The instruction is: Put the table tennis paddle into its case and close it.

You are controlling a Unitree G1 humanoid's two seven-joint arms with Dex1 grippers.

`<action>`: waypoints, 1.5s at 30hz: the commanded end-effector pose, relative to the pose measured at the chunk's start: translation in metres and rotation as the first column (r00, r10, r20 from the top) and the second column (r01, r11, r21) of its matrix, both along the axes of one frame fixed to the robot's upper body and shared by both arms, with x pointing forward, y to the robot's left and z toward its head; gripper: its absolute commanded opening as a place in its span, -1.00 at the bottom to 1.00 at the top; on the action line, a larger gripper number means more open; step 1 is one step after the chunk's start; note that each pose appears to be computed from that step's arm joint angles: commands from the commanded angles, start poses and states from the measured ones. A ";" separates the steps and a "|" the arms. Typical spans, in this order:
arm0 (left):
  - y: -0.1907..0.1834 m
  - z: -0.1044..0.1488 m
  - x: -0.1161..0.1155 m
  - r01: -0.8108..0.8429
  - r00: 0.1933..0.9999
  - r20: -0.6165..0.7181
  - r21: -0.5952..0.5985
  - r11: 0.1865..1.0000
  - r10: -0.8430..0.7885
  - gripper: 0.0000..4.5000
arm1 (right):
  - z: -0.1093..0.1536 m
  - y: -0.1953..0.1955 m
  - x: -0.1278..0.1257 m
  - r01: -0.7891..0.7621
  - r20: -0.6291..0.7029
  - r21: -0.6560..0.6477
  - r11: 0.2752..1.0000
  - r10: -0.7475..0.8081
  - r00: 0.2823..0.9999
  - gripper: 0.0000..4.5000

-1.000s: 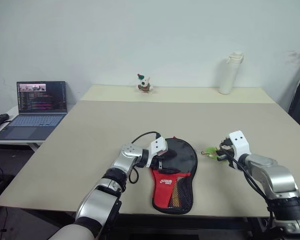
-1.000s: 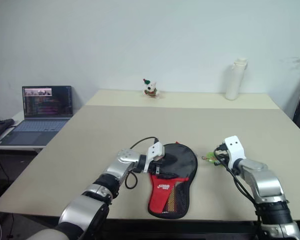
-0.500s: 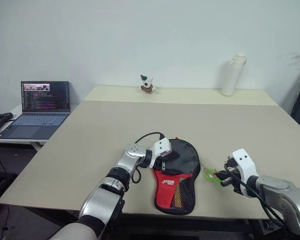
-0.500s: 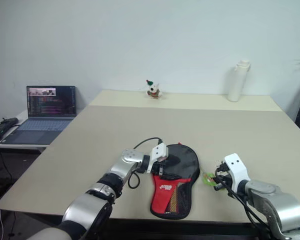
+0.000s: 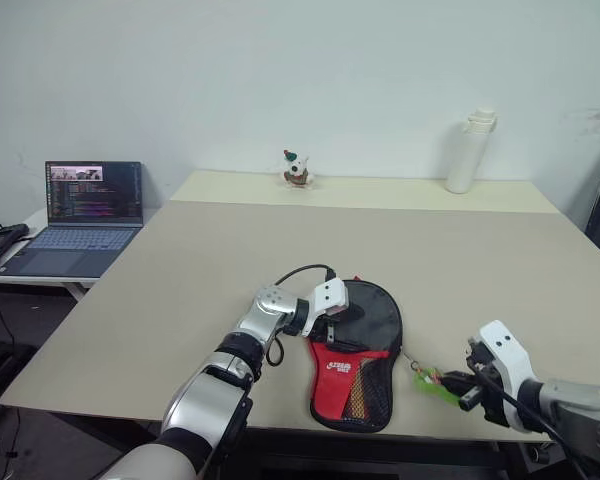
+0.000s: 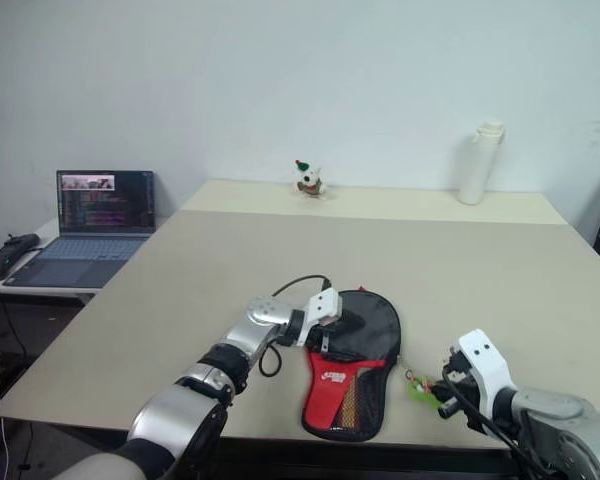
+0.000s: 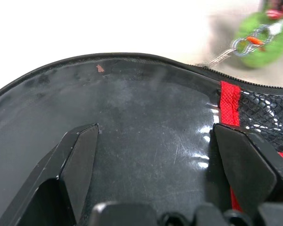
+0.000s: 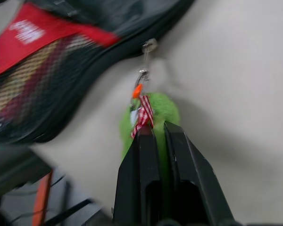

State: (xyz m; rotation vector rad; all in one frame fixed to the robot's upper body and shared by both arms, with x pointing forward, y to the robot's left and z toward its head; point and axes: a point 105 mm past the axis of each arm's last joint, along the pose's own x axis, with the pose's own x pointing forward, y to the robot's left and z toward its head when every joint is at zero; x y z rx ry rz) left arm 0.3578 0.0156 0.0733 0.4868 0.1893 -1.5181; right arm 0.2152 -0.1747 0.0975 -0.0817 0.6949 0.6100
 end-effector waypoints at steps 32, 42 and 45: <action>0.011 -0.063 -0.027 0.042 0.991 -0.136 0.202 0.978 -0.015 0.89 | -0.009 0.054 -0.074 -0.336 -0.142 0.222 0.915 0.371 0.918 -0.67; 0.014 -0.057 -0.019 -0.012 0.995 -0.093 0.182 0.983 0.029 0.89 | 0.032 0.030 -0.013 -0.279 0.105 0.195 0.940 0.263 0.959 0.37; 0.015 -0.045 -0.013 -0.040 0.996 -0.077 0.129 0.991 0.050 0.89 | 0.051 0.020 0.028 -0.221 0.241 0.166 0.961 0.178 0.954 0.37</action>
